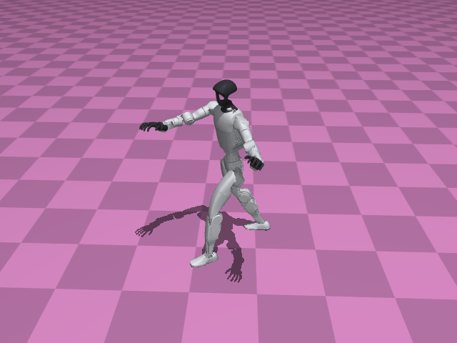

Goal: Kungfu

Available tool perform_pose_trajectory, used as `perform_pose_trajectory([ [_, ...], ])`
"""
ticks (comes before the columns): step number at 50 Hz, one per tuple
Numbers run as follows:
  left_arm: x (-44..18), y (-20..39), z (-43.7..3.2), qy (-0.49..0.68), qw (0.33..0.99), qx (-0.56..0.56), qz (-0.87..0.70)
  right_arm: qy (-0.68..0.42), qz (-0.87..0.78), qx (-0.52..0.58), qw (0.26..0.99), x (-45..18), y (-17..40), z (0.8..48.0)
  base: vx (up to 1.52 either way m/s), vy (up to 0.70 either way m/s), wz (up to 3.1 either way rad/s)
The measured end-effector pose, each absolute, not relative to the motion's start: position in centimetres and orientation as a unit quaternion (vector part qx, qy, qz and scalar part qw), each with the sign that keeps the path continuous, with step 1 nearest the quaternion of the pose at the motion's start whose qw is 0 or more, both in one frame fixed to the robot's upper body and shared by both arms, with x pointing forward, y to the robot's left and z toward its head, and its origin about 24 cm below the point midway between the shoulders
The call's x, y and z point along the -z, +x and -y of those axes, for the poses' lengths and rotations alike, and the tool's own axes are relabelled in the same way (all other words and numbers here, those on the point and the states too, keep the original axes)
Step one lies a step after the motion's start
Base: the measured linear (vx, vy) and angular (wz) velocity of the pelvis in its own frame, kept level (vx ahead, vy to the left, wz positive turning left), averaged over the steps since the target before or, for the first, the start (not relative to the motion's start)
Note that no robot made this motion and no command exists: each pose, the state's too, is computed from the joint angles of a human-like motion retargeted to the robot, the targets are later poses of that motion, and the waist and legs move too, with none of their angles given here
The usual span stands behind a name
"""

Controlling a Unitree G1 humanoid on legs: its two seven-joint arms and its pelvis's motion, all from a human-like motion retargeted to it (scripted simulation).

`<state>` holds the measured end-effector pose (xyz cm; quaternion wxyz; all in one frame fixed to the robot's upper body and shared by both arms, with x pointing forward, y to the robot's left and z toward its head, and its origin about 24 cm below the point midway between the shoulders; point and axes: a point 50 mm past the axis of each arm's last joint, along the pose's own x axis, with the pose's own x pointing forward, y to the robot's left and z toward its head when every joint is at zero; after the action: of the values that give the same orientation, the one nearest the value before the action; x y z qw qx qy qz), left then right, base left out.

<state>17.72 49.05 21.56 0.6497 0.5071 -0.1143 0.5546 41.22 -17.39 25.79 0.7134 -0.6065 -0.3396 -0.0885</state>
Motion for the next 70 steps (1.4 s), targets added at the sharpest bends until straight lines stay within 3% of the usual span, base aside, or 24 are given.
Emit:
perform_pose_trajectory([
  [5,-29.9,24.7,-41.9,0.524,0.691,-0.382,0.319,-0.606,0.368,0.074,0.701,-25.9,41.1,16.0,-0.03,0.0,0.04],
  [9,-34.0,28.2,-34.5,0.593,0.654,-0.224,0.412,-0.609,0.392,0.047,0.688,-25.9,41.0,13.8,0.0,0.01,-0.03],
  [15,-34.2,32.4,-25.7,0.654,0.603,-0.055,0.454,-0.614,0.442,-0.016,0.653,-25.9,40.4,9.3,0.01,0.08,-0.28],
  [20,-33.2,33.5,-22.8,0.701,0.563,0.037,0.436,-0.626,0.501,-0.058,0.594,-26.1,39.2,5.5,0.01,0.12,-0.56],
  [25,-33.1,33.6,-22.4,0.729,0.537,0.063,0.42,-0.617,0.539,-0.069,0.57,-26.3,38.4,3.6,0.0,0.09,-0.46],
  [36,-33.4,33.7,-21.7,0.712,0.542,0.06,0.442,-0.6,0.522,-0.089,0.6,-26.5,38.4,3.6,0.0,0.01,-0.04],
  [45,-33.0,34.0,-22.9,0.717,0.549,0.042,0.427,-0.586,0.555,-0.106,0.58,-26.8,37.5,3.0,0.0,0.0,0.0],
  [60,-32.8,33.4,-24.0,0.674,0.607,0.043,0.419,-0.51,0.553,-0.187,0.632,-27.3,36.0,0.9,-0.06,-0.05,-0.28],
  [64,-33.4,31.1,-26.4,0.657,0.641,0.053,0.393,-0.499,0.576,-0.228,0.606,-28.1,34.3,-1.2,-0.3,-0.1,-2.02],
  [70,-32.2,27.6,-28.5,0.638,0.693,0.099,0.321,-0.512,0.639,-0.273,0.505,-28.2,30.4,-3.6,-0.38,-0.22,-2.49],
])
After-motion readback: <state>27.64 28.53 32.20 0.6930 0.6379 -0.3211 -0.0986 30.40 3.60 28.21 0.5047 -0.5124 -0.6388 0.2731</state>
